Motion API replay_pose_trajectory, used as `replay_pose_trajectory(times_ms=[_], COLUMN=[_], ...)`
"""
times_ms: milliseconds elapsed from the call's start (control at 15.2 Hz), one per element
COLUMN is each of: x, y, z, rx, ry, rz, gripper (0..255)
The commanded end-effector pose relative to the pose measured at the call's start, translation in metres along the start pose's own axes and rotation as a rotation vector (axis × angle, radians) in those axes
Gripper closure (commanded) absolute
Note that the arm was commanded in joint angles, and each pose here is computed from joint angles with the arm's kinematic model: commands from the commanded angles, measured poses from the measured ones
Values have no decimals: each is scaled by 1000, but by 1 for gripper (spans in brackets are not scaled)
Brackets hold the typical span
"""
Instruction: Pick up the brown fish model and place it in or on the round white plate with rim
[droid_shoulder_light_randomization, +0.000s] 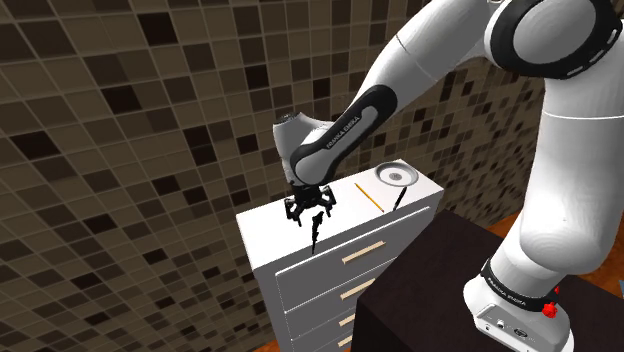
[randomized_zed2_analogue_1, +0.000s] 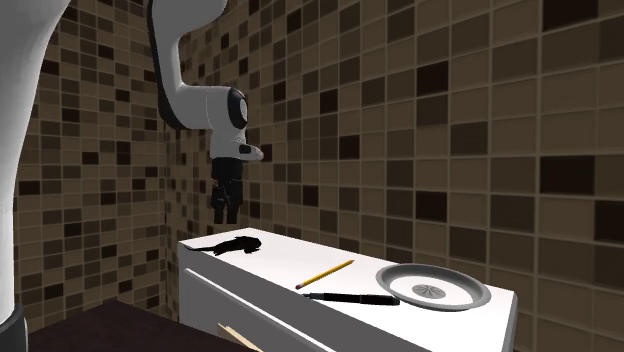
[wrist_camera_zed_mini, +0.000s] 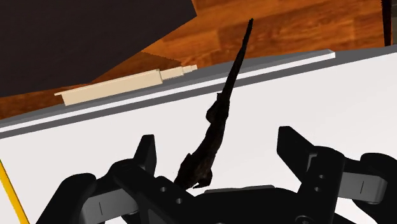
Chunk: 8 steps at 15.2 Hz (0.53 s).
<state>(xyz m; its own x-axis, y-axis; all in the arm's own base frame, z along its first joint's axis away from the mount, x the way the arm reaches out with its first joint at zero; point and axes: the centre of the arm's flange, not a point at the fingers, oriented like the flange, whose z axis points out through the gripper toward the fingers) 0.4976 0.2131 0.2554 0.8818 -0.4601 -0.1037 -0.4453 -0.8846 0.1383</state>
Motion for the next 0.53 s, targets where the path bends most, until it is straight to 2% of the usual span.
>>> replay_pose_trajectory(times_ms=[0, 462], x=[7, 6], y=[-15, -15], z=[16, 53], rx=[-2, -2], ry=[-6, -6], rz=[28, 28], gripper=[0, 0])
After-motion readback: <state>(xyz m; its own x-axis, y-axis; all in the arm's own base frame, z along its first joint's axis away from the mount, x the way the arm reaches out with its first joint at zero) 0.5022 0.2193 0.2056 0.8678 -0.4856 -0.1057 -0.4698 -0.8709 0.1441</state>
